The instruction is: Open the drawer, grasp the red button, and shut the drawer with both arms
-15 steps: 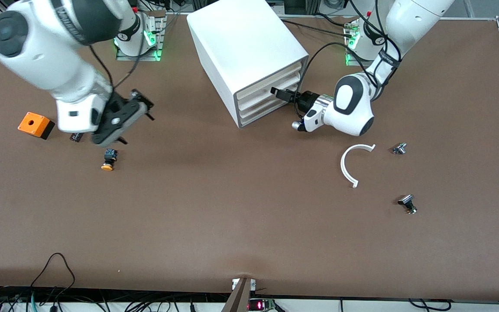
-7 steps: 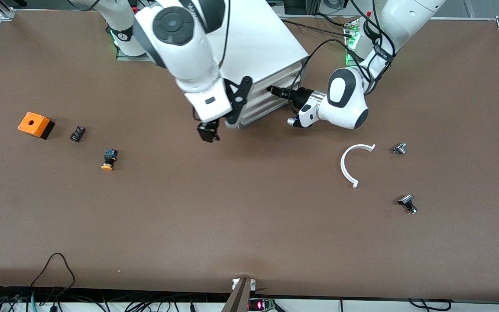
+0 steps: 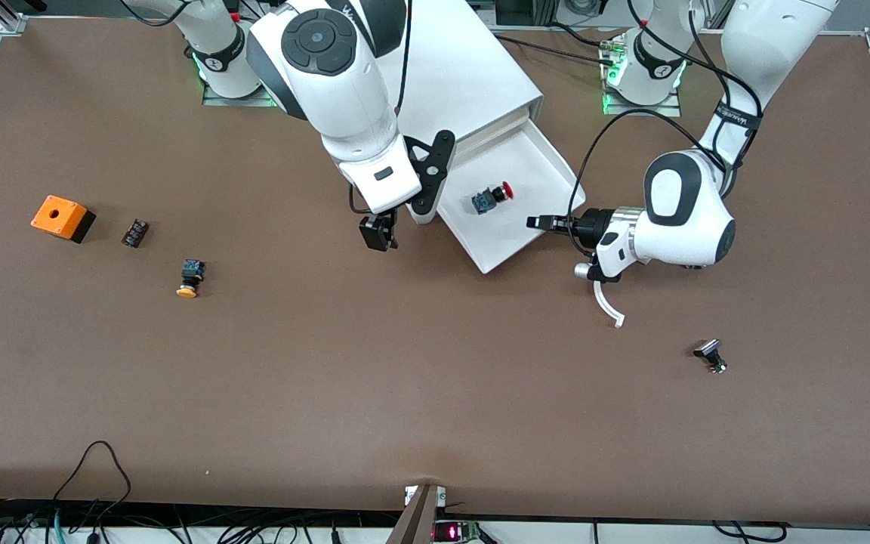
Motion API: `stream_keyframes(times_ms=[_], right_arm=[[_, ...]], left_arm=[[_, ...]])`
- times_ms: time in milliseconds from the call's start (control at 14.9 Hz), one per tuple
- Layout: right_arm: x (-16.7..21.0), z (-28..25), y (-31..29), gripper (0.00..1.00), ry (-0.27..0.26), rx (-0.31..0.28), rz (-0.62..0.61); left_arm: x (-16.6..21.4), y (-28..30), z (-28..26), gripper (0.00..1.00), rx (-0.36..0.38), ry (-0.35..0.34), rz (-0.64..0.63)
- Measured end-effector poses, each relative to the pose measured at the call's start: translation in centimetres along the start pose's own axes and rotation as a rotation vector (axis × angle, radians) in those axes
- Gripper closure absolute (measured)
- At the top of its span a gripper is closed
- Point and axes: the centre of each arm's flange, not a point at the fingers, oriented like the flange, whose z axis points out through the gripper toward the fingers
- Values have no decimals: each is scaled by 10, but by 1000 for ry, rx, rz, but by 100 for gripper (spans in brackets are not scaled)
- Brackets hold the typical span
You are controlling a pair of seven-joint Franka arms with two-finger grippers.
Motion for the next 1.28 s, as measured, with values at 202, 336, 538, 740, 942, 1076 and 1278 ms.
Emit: stream_keyframes(times_ms=[202, 336, 538, 740, 942, 1076, 1278], right_arm=[[18, -1, -18, 0, 22, -5, -35], [32, 6, -27, 0, 60, -22, -55], [50, 39, -46, 0, 51, -6, -91], [62, 98, -80, 0, -86, 8, -209], [74, 144, -118, 0, -187, -14, -358], [81, 162, -140, 0, -208, -10, -410], [89, 167, -153, 0, -193, -18, -440]], left_arm=[[3, -4, -3, 56, 35, 18, 9], [6, -10, -9, 37, 58, 44, 6], [13, -2, -23, 11, 81, 82, 36], [24, 32, -82, 0, 242, 174, 185], [11, 59, -179, 0, 387, 323, 281], [-10, 75, -231, 0, 487, 392, 324], [-54, 103, -278, 0, 675, 367, 368]])
